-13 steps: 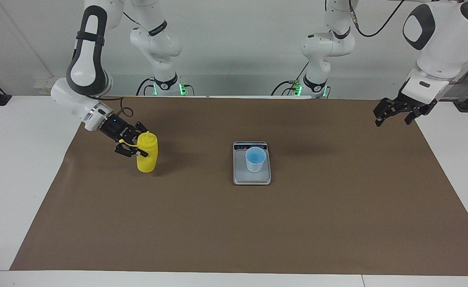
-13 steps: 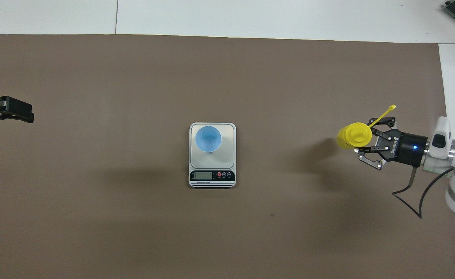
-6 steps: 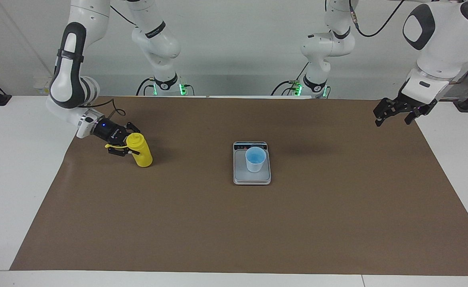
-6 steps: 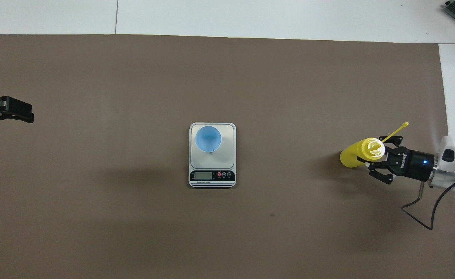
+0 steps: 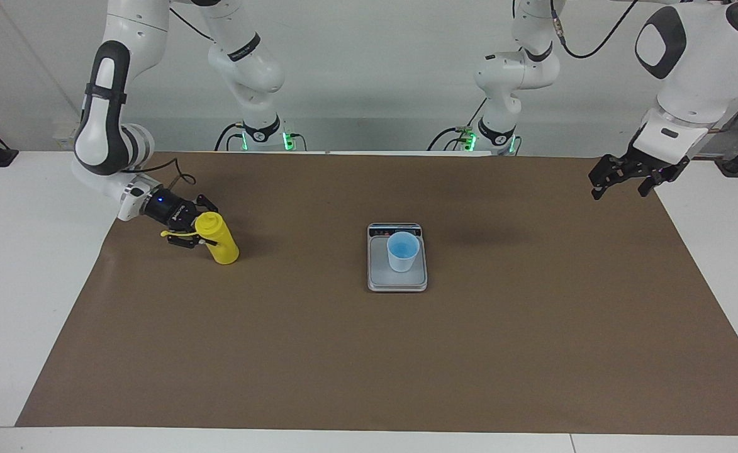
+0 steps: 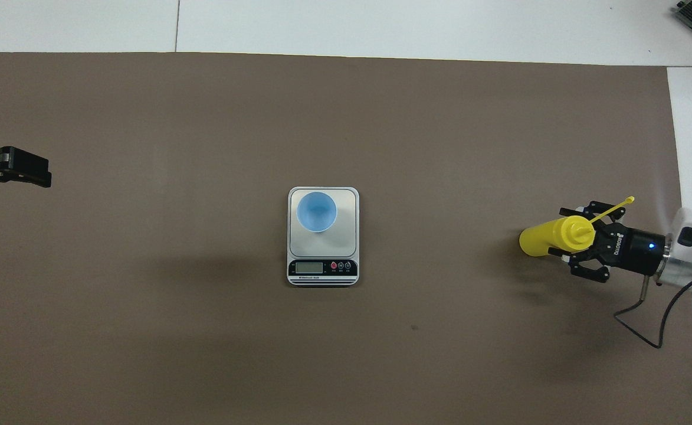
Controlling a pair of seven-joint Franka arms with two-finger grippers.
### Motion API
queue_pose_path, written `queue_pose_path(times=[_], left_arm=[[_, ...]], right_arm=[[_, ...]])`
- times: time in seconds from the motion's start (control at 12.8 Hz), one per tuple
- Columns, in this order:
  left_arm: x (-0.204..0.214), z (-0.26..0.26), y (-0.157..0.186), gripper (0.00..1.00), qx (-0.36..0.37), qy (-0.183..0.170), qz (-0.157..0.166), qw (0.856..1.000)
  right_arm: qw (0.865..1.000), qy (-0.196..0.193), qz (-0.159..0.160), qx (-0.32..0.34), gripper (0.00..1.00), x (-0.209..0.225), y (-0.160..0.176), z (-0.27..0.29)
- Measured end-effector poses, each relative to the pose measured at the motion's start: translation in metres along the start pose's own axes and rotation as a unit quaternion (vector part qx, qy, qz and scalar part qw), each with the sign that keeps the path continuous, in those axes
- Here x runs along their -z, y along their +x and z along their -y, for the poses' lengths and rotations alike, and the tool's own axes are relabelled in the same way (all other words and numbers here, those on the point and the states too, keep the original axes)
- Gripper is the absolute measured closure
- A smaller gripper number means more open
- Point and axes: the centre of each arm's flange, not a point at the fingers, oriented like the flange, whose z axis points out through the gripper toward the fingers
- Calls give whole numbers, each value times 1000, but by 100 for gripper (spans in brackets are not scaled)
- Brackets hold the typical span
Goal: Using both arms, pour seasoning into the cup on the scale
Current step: 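Set the yellow bottle down on the table and release the right gripper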
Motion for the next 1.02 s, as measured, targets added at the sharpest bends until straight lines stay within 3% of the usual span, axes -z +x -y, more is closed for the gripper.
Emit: queue_pose_path(times=[0.08,0.31,0.78,1.02], left_arm=[[0,0,0,0,0,0,0,1000],[0,0,0,0,0,0,0,1000],[0,0,0,0,0,0,0,1000],[0,0,0,0,0,0,0,1000]], right_arm=[[1000,-1,0,2,0,1,1,-1],[1000,5,17,0,0,8,0,0],[991,17,122,-52,0,70,-19,2],[981,7,185,-61,0,103,3,-16]])
